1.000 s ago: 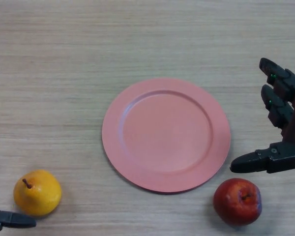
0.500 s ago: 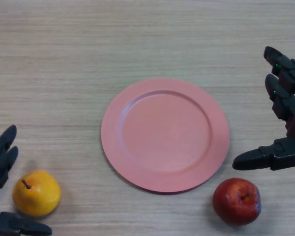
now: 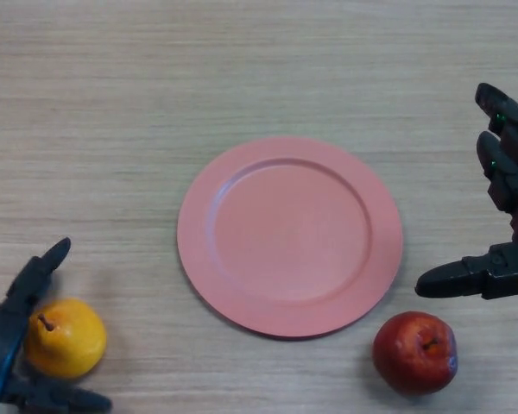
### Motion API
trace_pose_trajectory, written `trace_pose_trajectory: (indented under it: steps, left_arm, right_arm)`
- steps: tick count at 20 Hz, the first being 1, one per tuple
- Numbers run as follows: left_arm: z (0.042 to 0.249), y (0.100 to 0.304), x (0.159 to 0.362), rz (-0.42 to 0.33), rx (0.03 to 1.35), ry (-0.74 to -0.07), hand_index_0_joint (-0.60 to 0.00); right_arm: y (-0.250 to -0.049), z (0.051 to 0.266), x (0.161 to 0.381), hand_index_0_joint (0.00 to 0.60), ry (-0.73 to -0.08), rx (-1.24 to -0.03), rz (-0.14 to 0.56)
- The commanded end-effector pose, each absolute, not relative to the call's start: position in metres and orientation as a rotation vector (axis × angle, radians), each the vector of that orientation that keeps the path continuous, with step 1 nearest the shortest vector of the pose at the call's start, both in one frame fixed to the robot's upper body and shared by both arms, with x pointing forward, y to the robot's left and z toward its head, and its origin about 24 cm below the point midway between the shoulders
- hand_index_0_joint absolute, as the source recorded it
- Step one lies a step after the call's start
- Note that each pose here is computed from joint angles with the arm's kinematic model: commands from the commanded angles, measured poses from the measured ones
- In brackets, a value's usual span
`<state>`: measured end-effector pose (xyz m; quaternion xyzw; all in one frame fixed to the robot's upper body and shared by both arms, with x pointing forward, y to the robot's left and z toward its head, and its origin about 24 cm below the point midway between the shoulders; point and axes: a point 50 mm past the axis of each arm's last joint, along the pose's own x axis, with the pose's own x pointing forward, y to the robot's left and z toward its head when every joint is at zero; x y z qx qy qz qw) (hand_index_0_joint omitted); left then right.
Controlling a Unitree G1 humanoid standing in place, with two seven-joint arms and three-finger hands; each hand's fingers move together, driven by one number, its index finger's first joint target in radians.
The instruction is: Pick up the yellow pear and place it on the plate
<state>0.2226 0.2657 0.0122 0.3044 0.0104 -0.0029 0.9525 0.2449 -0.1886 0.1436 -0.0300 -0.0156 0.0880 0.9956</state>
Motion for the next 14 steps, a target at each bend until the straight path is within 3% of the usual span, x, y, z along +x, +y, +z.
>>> trace_pose_trajectory:
  steps: [1,4,7,8,9,12,14]
  left_arm:
    - [0.032,0.278,0.225,0.038,0.681,-0.052,-0.600]
    - [0.037,0.277,0.227,0.028,0.672,-0.067,-0.600]
    - [0.067,0.277,0.232,0.088,0.674,-0.252,-0.600]
    - [0.069,0.276,0.232,0.089,0.671,-0.263,-0.499]
    - [0.086,0.271,0.231,0.073,0.695,-0.338,-0.600]
    - [0.118,0.255,0.238,-0.012,0.624,-0.411,-0.600]
    - [0.127,0.239,0.242,-0.156,0.602,-0.389,-0.600]
  right_arm:
    - [-0.204,0.180,0.237,0.000,-0.240,-0.082,0.118]
    - [-0.205,0.179,0.235,0.000,-0.240,-0.076,0.114]
    - [-0.206,0.180,0.235,0.000,-0.243,-0.076,0.108]
    - [-0.206,0.180,0.235,0.000,-0.244,-0.077,0.107]
    - [-0.206,0.181,0.235,0.000,-0.251,-0.078,0.104]
    - [-0.205,0.181,0.236,0.000,-0.248,-0.078,0.103]
    - [-0.204,0.180,0.236,0.000,-0.245,-0.068,0.104]
